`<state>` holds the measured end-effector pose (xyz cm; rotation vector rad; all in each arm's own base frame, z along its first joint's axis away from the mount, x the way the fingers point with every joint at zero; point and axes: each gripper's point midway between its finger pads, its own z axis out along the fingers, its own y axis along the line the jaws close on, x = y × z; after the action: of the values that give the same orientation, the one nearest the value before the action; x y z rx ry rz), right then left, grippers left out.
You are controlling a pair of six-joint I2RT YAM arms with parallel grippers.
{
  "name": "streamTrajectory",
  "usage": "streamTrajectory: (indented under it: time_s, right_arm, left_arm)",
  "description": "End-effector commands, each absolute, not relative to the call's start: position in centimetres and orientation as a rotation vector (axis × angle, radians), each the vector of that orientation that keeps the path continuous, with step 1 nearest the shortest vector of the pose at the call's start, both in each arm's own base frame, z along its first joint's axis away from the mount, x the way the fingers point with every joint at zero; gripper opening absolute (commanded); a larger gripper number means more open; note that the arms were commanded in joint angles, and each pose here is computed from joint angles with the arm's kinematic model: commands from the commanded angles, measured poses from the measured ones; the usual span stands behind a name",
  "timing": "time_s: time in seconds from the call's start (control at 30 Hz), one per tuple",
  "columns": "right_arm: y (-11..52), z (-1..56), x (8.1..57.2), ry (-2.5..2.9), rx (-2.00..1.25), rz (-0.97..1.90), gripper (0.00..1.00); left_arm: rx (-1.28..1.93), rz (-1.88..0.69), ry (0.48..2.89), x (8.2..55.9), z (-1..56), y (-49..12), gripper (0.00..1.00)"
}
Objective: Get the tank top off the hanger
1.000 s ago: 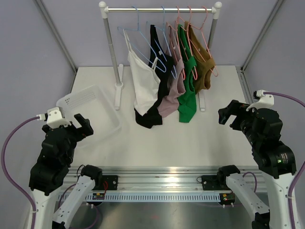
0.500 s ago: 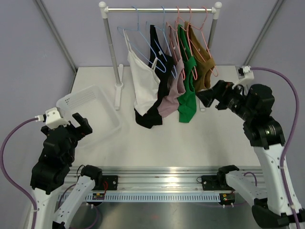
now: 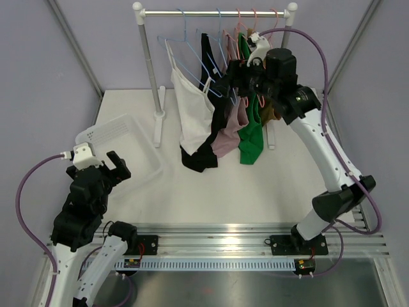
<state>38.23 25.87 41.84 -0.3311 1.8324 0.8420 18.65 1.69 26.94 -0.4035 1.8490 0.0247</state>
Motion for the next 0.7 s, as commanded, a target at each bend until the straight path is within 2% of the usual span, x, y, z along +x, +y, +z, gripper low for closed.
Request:
streamTrajectory:
  time_s: [0.0,0.27,0.57,0.6,0.67]
  right_arm:
    - [27.4,42.7,41.0,1.781,-0.396,0.681,0.85]
    - [30.0,41.2,48.2,1.782,-0.443,0.5,0.66]
    - [33.0,39.5,51.1,1.729,-0.5,0.549,0.6]
    - [33.1,39.3,51.4,1.729,-0.5,0.544,0.49]
    - [33.5,39.1,51.7,1.719,-0.507,0.547,0.37]
  left_arm:
    - [-0.384,-0.043,1.801,19.6,28.1,0.7,0.99]
    - [-0.352,-0.067,1.807,19.7,28.0,0.1,0.99]
    - [-0.321,-0.094,1.811,20.0,27.9,-0.5,0.99]
    - [-0.318,-0.098,1.81,20.0,27.9,-0.6,0.99]
    - [-0.315,-0.102,1.807,20.0,28.0,-0.6,0.99]
